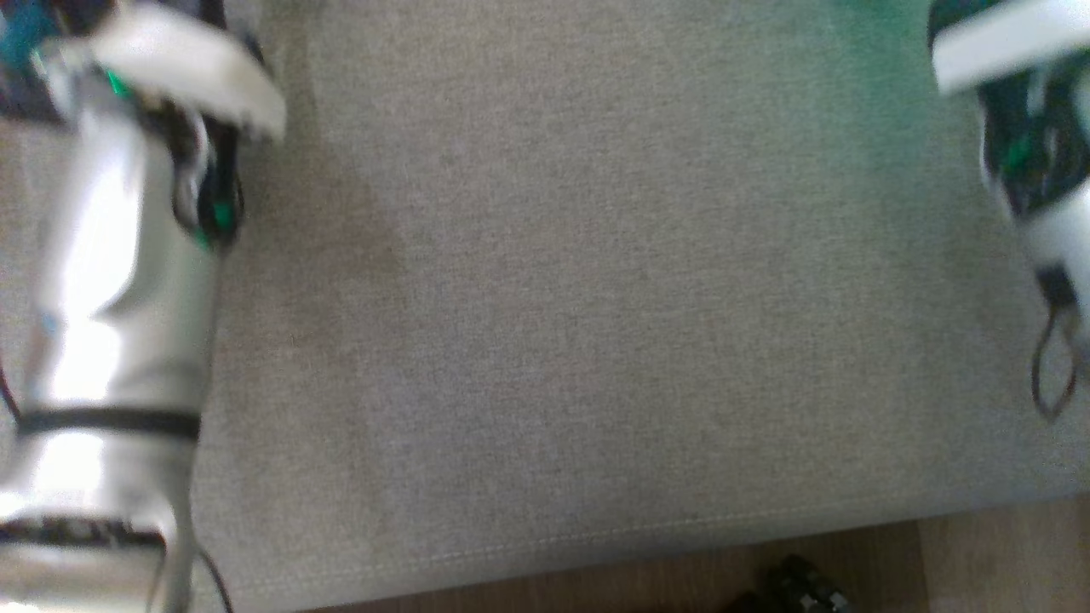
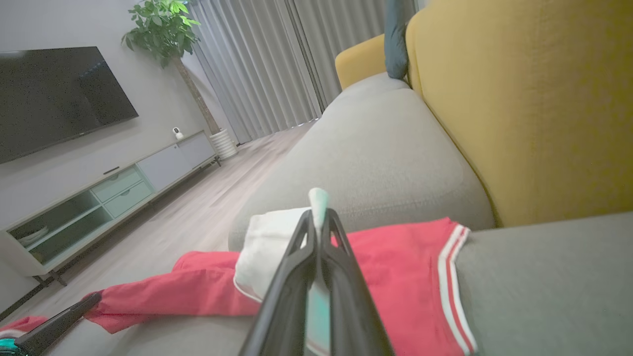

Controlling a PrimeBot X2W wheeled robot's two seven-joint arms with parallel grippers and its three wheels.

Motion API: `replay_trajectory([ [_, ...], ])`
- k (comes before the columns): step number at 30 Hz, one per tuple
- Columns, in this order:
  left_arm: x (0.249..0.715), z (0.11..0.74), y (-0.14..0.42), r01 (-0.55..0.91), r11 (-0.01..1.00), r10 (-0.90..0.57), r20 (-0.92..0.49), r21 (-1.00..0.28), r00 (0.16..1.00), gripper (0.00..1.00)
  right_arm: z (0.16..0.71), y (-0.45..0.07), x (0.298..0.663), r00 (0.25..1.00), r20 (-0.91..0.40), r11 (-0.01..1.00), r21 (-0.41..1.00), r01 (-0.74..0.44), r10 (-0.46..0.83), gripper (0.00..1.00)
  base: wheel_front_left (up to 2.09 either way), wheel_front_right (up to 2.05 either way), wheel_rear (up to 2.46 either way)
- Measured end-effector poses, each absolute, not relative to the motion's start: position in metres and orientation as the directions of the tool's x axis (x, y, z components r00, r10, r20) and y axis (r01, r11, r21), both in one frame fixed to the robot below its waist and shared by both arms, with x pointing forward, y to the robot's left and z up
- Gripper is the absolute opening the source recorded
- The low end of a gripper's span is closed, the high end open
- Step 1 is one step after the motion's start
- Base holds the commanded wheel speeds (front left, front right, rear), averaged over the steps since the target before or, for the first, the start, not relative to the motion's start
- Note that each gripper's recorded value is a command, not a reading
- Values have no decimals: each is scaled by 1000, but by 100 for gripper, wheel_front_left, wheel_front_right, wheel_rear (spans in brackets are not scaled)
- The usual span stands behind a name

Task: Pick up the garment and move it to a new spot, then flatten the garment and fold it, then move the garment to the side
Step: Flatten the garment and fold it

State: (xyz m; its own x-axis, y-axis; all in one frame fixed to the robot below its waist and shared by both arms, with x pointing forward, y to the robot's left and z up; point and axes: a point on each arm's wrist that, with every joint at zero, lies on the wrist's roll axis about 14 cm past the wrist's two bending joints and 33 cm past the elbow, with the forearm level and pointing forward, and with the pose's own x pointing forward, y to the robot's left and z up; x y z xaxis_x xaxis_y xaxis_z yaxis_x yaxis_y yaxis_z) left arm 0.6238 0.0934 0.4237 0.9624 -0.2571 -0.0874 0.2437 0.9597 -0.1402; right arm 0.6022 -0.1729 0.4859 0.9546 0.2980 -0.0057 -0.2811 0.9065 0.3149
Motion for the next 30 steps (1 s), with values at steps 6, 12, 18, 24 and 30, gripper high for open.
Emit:
replay_trajectory([
  [6, 564, 404, 104, 244, 960, -263, -143, -141, 954, 0, 465, -195, 529, 965, -55, 913, 341, -224, 258, 0, 0, 0, 0],
  [12, 506, 397, 117, 212, 960, -247, -200, -183, 948, 0, 439, -204, 447, 964, -163, 897, 424, -125, 212, 0, 0, 0, 0],
  [18, 460, 409, 132, 167, 968, -209, -231, -189, 950, 0, 425, -194, 378, 936, -282, 862, 505, -41, 210, 0, 0, 0, 0],
  [24, 409, 413, 145, 130, 976, -180, -315, -175, 932, 0, 420, -198, 328, 896, -400, 867, 497, 33, 196, 0, 0, 0, 0],
  [30, 372, 414, 143, 118, 974, -188, -396, -195, 899, 0, 425, -204, 303, 868, -468, 864, 494, 104, 163, 0, 0, 0, 0],
])
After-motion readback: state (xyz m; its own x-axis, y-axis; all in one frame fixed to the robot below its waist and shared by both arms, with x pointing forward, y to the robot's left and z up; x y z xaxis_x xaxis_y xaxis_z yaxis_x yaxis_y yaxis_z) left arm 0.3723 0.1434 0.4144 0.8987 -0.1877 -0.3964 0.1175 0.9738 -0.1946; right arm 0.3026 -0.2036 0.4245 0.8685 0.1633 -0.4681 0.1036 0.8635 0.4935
